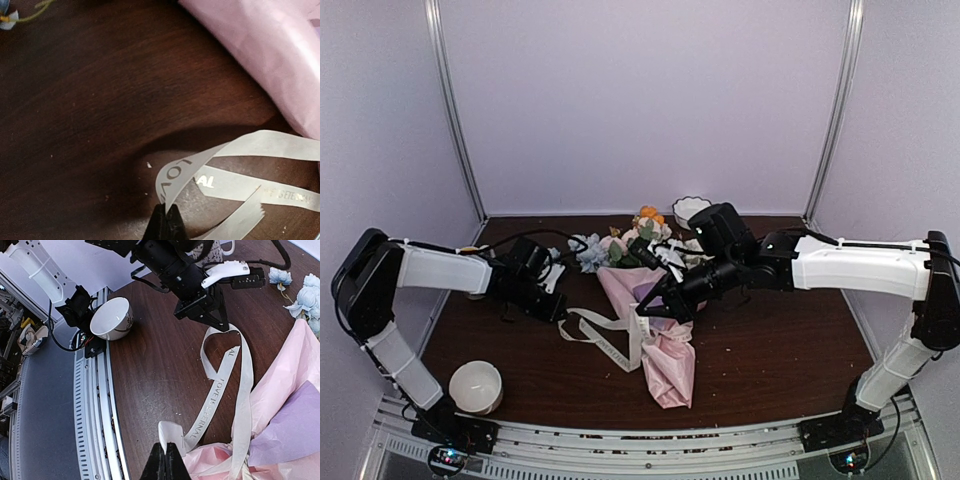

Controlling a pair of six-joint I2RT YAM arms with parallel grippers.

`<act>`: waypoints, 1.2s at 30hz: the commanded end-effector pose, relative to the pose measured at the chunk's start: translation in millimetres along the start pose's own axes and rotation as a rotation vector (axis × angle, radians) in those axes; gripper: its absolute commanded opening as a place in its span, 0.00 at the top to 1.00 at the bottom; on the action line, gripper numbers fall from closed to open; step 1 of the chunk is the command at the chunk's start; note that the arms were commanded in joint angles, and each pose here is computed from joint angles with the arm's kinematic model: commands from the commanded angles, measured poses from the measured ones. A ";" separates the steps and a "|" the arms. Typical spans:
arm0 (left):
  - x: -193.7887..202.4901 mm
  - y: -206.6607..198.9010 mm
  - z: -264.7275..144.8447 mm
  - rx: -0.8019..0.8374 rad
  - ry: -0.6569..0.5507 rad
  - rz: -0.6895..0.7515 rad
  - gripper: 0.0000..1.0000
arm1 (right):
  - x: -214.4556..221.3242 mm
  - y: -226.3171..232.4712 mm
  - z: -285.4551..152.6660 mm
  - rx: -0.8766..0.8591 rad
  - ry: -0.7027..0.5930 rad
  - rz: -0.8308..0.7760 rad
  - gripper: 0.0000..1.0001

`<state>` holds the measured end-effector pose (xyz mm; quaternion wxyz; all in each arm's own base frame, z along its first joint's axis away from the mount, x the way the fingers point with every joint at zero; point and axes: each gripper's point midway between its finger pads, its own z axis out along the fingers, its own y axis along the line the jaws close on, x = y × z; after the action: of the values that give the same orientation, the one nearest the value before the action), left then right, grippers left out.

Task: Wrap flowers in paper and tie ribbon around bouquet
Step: Cross the half-tied ribbon over the folded bouquet.

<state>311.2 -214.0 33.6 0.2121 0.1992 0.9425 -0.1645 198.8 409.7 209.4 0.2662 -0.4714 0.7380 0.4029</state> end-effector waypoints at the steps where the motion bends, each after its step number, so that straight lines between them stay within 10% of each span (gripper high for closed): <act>1: -30.4 -50.2 -49.9 0.154 -0.158 0.176 1.00 | -12.1 -6.6 -12.2 0.047 -0.039 0.009 1.00; 16: 2.9 -255.0 -212.1 0.712 -0.362 1.074 1.00 | -32.7 -90.3 -8.9 0.274 -0.074 0.202 1.00; 25: 3.8 -352.2 -186.2 0.940 -0.216 1.466 1.00 | -42.1 -113.7 -10.6 0.294 -0.077 0.221 1.00; 36: 11.4 -440.2 -150.2 1.036 -0.314 1.697 1.00 | -37.1 -108.0 -18.3 0.299 -0.060 0.197 1.00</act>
<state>83.4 -514.4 233.4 0.2355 0.8326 0.3416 -0.3669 314.0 391.4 198.8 0.3005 -0.3327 0.8292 0.3339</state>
